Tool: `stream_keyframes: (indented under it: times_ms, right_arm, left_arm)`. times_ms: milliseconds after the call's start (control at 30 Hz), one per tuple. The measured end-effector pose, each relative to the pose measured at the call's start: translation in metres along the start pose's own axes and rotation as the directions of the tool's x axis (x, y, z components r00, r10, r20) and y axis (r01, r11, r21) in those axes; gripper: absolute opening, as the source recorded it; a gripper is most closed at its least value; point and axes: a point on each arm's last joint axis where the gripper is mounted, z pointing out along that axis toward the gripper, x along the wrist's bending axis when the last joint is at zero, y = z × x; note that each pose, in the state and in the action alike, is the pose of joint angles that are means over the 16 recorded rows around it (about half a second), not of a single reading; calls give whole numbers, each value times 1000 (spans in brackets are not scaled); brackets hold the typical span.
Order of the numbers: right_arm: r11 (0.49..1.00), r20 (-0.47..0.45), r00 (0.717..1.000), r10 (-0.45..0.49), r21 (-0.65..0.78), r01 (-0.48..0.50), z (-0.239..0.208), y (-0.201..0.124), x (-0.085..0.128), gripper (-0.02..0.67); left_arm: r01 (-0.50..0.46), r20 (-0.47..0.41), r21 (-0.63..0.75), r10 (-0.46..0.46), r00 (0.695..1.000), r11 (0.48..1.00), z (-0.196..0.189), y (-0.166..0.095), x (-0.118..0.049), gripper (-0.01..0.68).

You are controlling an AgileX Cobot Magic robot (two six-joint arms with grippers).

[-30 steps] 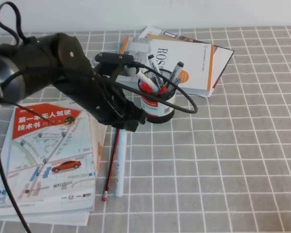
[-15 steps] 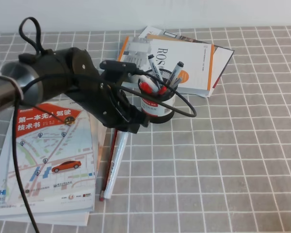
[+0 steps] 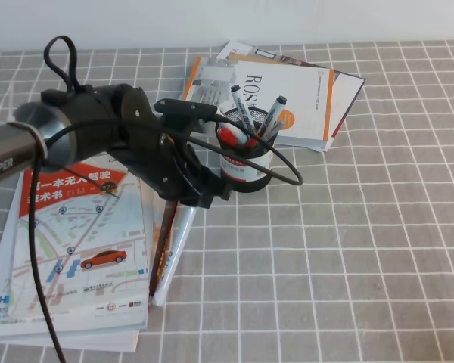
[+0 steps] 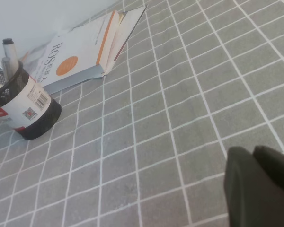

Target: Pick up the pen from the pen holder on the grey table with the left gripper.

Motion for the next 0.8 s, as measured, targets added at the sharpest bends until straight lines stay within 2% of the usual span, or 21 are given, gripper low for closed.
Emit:
stream_keyframes:
  times_ms: [400,800]
  right_arm:
    - [1000,0,1000,0,0,0,0,0,0,-13]
    - [1000,0,1000,0,0,0,0,0,0,-13]
  left_arm:
    - [91,-91,-34,-94,991,995,1,2,9,64]
    - [154,-119,-46,-159,980,987,12,2,14,80]
